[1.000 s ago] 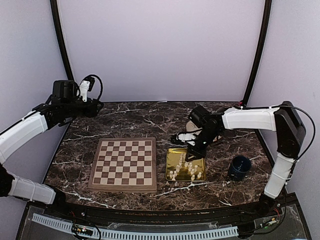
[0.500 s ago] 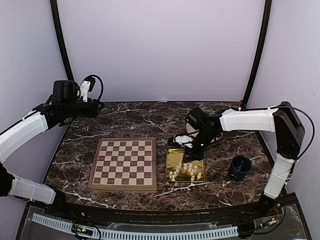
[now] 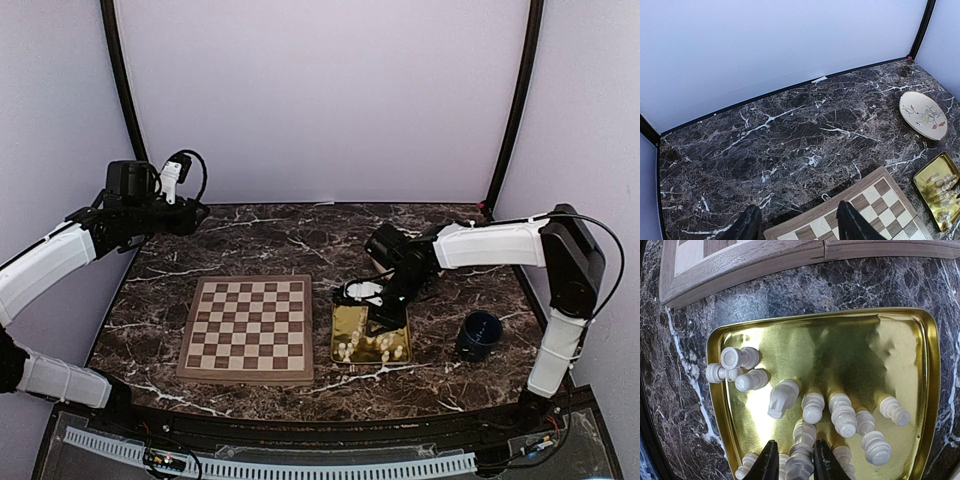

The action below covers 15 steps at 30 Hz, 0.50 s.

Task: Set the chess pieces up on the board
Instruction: Pick up the king from the storage box.

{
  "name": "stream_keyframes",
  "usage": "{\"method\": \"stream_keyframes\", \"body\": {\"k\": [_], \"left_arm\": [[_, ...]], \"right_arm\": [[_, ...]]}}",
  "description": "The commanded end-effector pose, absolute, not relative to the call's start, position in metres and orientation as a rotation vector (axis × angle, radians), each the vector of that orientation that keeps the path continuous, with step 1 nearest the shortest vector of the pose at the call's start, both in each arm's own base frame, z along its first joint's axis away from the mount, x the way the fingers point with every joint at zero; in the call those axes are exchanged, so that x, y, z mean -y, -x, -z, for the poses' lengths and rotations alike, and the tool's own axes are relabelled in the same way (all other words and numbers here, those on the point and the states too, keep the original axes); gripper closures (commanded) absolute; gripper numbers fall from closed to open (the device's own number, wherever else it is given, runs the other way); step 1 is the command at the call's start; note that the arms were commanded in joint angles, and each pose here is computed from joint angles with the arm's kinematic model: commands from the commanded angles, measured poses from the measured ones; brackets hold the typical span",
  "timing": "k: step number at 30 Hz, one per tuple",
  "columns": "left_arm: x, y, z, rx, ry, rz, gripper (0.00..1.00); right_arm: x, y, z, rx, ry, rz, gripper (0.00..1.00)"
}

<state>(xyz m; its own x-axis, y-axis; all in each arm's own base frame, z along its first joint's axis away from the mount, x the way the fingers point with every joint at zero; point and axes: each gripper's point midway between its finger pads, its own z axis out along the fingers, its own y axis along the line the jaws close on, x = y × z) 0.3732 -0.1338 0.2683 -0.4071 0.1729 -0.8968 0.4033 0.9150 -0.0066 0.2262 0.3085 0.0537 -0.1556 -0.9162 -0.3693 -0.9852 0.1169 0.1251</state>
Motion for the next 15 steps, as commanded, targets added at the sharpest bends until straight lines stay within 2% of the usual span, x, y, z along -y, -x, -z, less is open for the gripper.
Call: {"method": "stream_keyframes", "body": {"k": [1,8,15], "left_arm": [[0.137,-0.371,-0.268,-1.995,-0.435,0.278,0.46],[0.138,-0.371,-0.266,-1.999,-0.439,0.283,0.46],[0.138,-0.372,-0.264,-2.000,-0.441,0.281,0.46]], "right_arm": [[-0.303,-0.218,-0.045,-2.218,1.930,-0.488,0.75],[-0.307,-0.217,-0.053,-2.199,1.929,-0.511,0.87],[-0.317,-0.204,-0.082,-2.147,1.962,-0.604,0.90]]}}
